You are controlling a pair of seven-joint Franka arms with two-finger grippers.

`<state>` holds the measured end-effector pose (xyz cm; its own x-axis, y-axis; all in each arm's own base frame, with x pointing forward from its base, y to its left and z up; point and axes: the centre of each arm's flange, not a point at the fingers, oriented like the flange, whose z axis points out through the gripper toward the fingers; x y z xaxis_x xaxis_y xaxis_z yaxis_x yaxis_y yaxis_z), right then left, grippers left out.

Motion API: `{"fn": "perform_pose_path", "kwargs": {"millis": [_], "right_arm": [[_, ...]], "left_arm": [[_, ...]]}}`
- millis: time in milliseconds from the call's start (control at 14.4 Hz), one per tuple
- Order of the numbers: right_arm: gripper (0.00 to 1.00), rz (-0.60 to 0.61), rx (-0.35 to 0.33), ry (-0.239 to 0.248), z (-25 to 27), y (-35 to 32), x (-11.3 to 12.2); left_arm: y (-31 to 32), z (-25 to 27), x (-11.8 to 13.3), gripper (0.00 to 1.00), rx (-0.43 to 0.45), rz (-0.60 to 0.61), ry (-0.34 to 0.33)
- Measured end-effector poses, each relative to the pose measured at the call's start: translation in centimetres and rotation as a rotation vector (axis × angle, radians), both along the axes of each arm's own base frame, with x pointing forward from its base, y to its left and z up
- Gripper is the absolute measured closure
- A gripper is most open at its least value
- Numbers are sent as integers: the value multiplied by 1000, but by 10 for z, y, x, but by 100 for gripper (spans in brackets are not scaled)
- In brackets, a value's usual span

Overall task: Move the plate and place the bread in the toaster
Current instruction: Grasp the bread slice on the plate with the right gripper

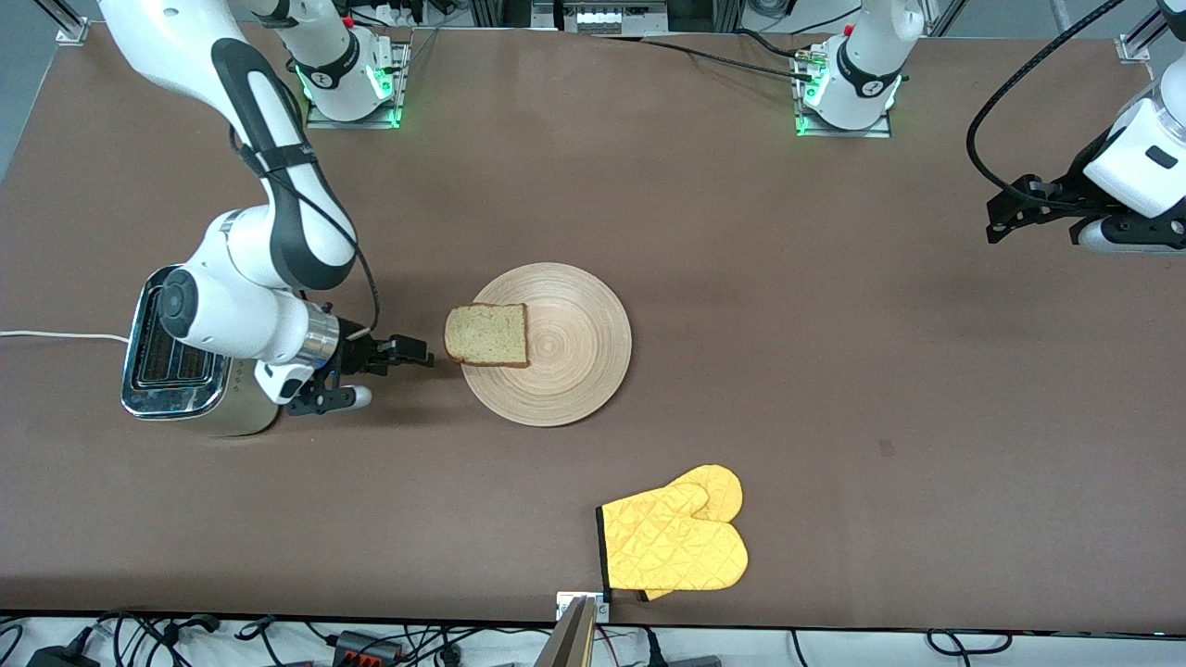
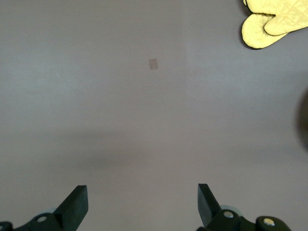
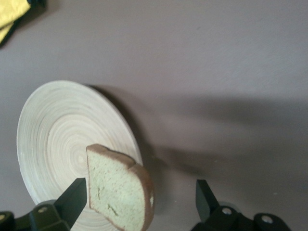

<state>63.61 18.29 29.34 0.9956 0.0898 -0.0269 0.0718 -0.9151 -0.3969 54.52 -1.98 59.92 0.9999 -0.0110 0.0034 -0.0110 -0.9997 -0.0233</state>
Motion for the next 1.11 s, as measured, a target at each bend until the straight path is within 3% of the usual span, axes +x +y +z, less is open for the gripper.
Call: {"fn": "perform_pose_path", "kwargs": {"millis": [696, 1113], "right_arm": [[0, -50, 18, 52, -57, 0, -6], [0, -64, 25, 24, -46, -5, 3]], "left_arm": [[0, -1, 0, 0, 0, 0, 1], [0, -1, 0, 0, 0, 0, 1]]}}
